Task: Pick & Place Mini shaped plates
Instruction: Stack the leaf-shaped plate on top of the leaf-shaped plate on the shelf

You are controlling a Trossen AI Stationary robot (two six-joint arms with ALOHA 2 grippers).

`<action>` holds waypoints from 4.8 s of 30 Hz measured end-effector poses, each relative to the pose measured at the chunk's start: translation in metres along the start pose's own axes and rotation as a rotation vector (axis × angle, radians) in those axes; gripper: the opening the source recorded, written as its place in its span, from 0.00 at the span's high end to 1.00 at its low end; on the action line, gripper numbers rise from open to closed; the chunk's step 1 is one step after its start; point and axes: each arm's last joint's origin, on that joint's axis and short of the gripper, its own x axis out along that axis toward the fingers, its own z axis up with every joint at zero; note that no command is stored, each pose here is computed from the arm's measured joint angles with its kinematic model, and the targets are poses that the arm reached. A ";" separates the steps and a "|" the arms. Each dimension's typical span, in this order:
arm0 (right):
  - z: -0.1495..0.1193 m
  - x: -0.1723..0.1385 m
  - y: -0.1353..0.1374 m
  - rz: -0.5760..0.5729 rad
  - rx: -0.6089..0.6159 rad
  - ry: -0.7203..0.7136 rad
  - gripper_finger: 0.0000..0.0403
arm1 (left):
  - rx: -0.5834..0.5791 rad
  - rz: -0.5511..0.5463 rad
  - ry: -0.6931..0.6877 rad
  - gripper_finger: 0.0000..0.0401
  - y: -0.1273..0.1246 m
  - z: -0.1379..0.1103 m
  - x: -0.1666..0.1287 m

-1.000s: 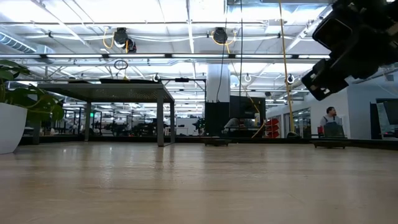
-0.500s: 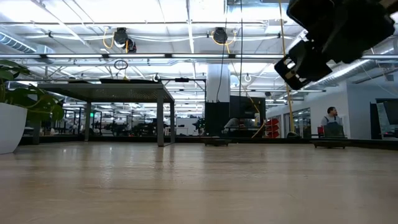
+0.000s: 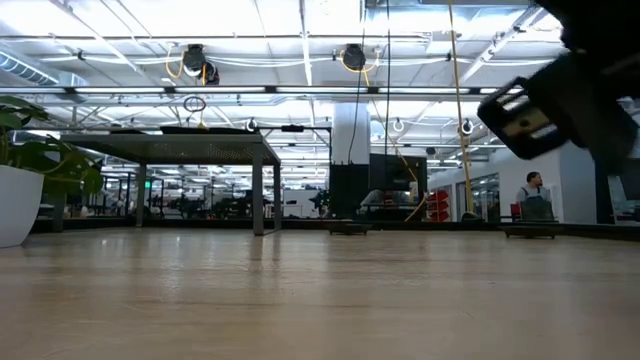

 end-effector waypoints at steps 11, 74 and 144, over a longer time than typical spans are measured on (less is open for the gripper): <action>-0.027 0.031 0.002 -0.050 0.059 0.123 0.64 | 0.025 -0.044 0.030 0.58 -0.018 -0.010 0.000; 0.053 -0.090 -0.193 -0.510 0.311 -0.239 0.55 | 0.205 0.070 0.031 0.58 -0.021 -0.017 0.000; -0.123 -0.164 -0.083 -0.463 0.279 -0.623 0.69 | 0.489 0.444 1.014 0.84 0.166 -0.156 0.137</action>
